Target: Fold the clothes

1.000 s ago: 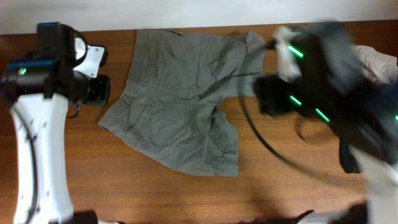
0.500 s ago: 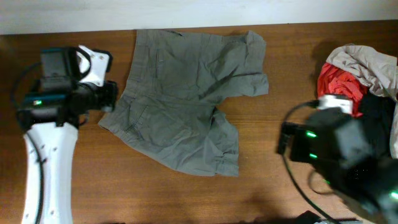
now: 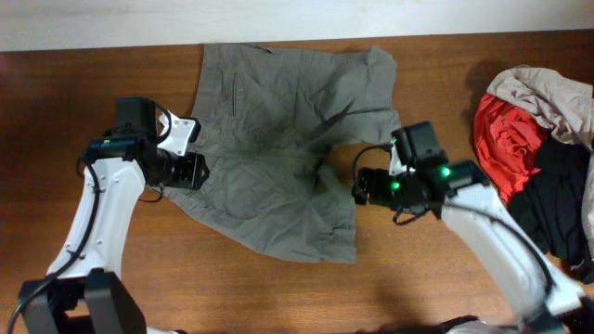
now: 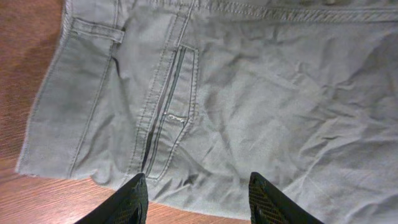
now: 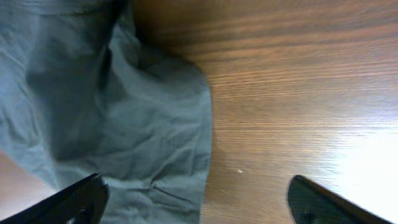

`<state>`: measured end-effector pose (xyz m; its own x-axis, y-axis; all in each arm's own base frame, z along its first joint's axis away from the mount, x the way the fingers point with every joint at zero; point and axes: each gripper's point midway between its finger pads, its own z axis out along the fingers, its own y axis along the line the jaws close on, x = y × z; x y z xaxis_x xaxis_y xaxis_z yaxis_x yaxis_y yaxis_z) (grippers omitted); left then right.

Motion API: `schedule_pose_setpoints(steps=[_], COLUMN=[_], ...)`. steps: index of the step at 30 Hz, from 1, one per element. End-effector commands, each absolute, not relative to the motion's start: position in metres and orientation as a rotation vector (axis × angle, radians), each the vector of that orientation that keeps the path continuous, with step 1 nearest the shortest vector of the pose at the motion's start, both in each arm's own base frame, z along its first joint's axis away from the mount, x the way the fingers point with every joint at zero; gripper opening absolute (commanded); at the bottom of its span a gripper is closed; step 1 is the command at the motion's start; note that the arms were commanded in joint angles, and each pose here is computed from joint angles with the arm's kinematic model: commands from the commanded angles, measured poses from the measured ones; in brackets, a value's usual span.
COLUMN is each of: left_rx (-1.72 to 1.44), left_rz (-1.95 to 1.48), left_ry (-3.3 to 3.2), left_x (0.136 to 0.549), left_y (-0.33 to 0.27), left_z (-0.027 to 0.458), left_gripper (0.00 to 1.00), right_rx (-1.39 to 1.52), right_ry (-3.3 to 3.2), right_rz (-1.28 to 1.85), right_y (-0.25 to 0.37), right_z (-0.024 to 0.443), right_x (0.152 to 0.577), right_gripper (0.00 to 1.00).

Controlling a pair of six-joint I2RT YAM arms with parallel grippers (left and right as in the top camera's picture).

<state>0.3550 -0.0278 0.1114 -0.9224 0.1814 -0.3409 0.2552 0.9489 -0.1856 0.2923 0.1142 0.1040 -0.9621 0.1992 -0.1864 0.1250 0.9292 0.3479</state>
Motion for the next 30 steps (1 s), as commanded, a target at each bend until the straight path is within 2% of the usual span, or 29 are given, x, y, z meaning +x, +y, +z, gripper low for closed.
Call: schedule_pose_setpoints(steps=[1, 6, 13, 17, 24, 27, 30], left_rx=[0.328, 0.323, 0.319, 0.320, 0.321, 0.320, 0.320], left_rz=[-0.376, -0.391, -0.399, -0.399, -0.397, -0.397, -0.397], left_ry=[2.813, 2.855, 2.878, 2.877, 2.872, 2.872, 2.872], left_x=[0.354, 0.353, 0.351, 0.352, 0.353, 0.353, 0.353], left_y=[-0.032, -0.032, -0.032, -0.033, -0.032, -0.032, -0.032], left_z=[0.097, 0.083, 0.076, 0.076, 0.076, 0.076, 0.076], left_gripper=[0.52, 0.52, 0.52, 0.52, 0.52, 0.52, 0.52], right_rx=[0.210, 0.149, 0.116, 0.155, 0.093, 0.039, -0.007], right_ry=[2.927, 2.932, 2.911, 2.945, 2.929, 2.919, 2.898], right_rz=[0.838, 1.031, 1.001, 0.869, 0.955, 0.958, 0.958], right_y=[0.133, 0.148, 0.152, 0.139, 0.158, 0.168, 0.177], right_z=[0.089, 0.065, 0.045, 0.030, 0.018, 0.018, 0.019], right_x=[0.292, 0.302, 0.318, 0.322, 0.327, 0.326, 0.328], right_gripper=[0.92, 0.91, 0.91, 0.91, 0.90, 0.87, 0.72])
